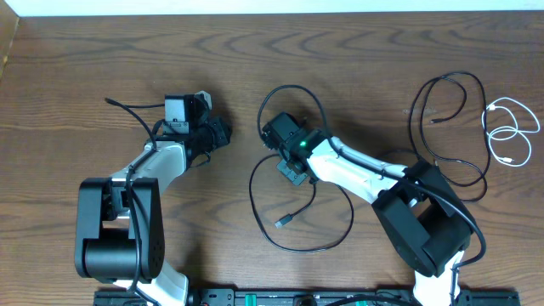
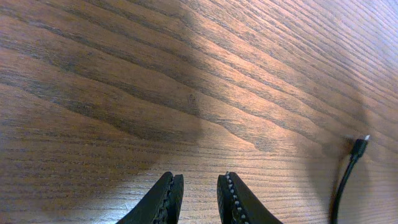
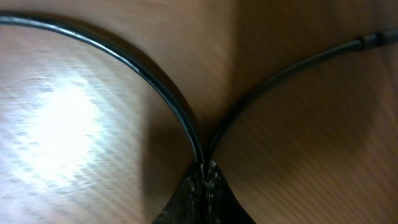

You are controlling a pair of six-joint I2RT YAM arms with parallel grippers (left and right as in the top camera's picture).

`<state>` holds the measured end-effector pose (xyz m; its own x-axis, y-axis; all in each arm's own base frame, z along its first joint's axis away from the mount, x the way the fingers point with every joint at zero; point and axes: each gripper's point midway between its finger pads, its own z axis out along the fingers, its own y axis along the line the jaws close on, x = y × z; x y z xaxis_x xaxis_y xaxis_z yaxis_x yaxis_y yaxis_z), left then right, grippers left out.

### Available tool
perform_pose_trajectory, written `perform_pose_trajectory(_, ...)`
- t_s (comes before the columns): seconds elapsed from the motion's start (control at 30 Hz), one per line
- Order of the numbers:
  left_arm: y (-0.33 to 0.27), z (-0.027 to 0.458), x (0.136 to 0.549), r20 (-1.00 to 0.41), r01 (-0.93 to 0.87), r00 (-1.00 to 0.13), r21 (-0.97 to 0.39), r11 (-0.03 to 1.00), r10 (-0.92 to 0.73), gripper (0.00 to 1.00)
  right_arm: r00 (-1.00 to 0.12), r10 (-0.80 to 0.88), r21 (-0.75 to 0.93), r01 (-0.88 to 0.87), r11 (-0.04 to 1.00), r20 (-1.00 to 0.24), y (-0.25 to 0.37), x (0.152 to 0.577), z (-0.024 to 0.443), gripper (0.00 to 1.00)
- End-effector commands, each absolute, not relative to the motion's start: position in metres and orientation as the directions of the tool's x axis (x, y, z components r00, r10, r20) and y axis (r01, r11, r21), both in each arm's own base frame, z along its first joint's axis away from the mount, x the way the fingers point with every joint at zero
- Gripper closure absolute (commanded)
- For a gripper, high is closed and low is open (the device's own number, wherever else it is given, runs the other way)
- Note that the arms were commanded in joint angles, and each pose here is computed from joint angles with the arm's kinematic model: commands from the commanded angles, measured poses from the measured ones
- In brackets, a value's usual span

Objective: Untangle cables

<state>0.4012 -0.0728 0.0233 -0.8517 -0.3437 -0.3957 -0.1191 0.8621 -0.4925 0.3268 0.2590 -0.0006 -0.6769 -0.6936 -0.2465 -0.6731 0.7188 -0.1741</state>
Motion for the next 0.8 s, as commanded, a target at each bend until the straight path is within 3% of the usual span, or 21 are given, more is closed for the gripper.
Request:
perform_pose_trajectory(0.0,-0.073,0.024,0.400,-0.392,-0.114,-0.854,-0.501,0.858,-0.343,0.75,-0.769,-0.618,-0.199,-0.588,0.784,-0.164,0.232,0.321,-0.030,0.99)
perform_pose_trajectory(0.77,-0.073,0.024,0.400,-0.392,-0.115,-0.854,-0.501,0.858,-0.343,0.75,-0.856,-0.447,-0.033,-0.455,0.890,-0.260,0.233,0.333,0.006,0.99)
